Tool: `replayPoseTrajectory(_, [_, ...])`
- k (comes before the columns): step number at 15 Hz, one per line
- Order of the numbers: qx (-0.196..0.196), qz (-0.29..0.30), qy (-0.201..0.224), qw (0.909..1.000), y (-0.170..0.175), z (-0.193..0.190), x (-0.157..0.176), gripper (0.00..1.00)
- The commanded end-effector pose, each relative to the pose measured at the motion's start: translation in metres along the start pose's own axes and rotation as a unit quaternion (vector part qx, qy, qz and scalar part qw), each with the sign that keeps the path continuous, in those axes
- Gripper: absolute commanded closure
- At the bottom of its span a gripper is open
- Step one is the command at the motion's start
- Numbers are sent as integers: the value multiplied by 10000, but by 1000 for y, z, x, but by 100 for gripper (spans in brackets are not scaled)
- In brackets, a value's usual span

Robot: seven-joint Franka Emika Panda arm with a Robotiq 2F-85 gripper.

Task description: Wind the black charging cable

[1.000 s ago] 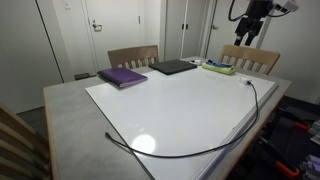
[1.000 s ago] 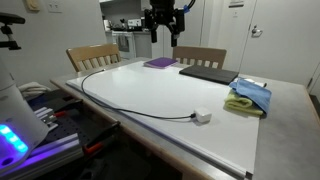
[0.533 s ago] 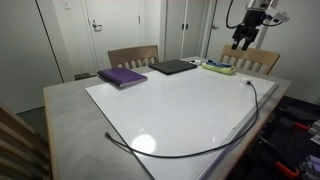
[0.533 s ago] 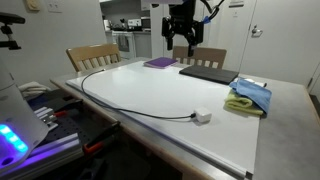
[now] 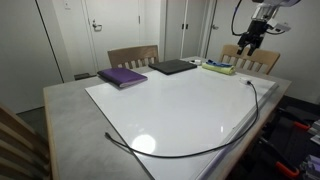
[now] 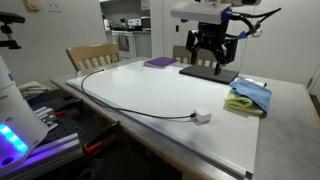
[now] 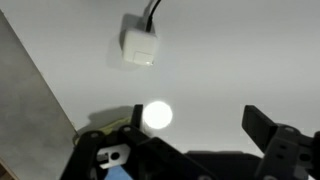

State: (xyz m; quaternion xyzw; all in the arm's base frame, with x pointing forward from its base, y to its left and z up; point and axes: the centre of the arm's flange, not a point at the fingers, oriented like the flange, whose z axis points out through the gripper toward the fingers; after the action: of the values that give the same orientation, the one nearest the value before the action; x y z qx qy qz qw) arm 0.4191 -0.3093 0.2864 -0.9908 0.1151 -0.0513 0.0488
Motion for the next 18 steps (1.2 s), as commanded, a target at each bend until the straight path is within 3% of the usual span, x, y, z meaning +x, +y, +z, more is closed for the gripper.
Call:
replayPoseTrajectory(1, [-90, 103, -247, 9996, 35, 28, 8, 0])
replayPoseTrajectory(4, [-103, 395, -350, 9986, 53, 57, -3, 0])
replayPoseTrajectory(5, [-74, 306, -333, 9989, 39, 37, -9, 0])
replayPoseTrajectory(10, [-88, 282, -389, 9988, 36, 47, -7, 0])
replayPoseTrajectory(18, [-578, 424, -324, 9969, 28, 88, -9, 0])
